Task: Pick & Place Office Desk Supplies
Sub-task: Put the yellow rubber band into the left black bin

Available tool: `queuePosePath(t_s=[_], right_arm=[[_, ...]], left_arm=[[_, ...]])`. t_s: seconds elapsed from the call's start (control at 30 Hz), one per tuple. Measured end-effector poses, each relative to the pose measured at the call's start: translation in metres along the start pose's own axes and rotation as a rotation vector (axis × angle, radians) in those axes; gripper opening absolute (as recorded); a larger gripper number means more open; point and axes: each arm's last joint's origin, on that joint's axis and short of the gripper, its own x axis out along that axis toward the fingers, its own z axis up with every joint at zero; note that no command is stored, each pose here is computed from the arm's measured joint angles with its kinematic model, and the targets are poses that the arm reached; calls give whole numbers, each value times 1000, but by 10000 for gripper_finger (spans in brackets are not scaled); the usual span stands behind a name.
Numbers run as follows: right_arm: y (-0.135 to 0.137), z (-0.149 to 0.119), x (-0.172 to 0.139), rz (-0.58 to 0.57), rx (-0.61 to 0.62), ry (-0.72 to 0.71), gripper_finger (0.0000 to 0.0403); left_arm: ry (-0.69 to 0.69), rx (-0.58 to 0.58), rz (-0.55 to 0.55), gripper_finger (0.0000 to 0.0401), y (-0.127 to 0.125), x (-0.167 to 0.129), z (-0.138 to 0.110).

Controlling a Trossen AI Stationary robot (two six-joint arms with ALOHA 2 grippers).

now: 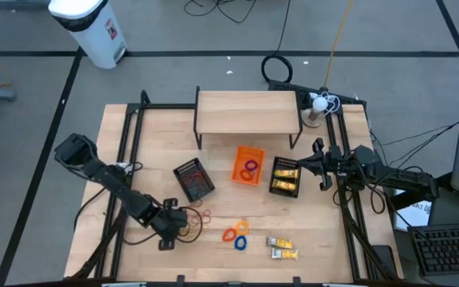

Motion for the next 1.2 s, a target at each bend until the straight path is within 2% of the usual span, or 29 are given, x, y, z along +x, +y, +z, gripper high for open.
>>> queuePosePath(t_s=[0.1,0.2,0.27,0.4,0.43,0.5,0.6,0.67,0.87,1.07,1.2], right_arm=[[0,0,0,0,-2,0,4],[0,0,0,0,-2,0,4],[0,0,0,0,-2,0,4],[0,0,0,0,-5,0,4],[0,0,0,0,-3,0,4],[0,0,0,0,-3,0,4],[0,0,0,0,-3,0,4],[0,0,0,0,-3,0,4],[0,0,0,0,-3,0,4],[0,0,0,1,-3,1,4],[0,0,0,1,-6,1,4]], left_arm=[[27,-33,-10,192,2,4,1],[40,-47,-7,166,3,7,0],[40,-5,4,131,3,7,0],[22,42,20,25,4,5,0],[16,38,11,14,5,4,1],[8,30,-4,13,6,0,3],[-29,77,-49,4,4,-14,5],[-91,100,-88,4,2,-30,9],[-351,161,-111,2,5,-94,8],[-614,141,-6,1,27,-157,-11],[-746,76,125,1,49,-182,-25]])
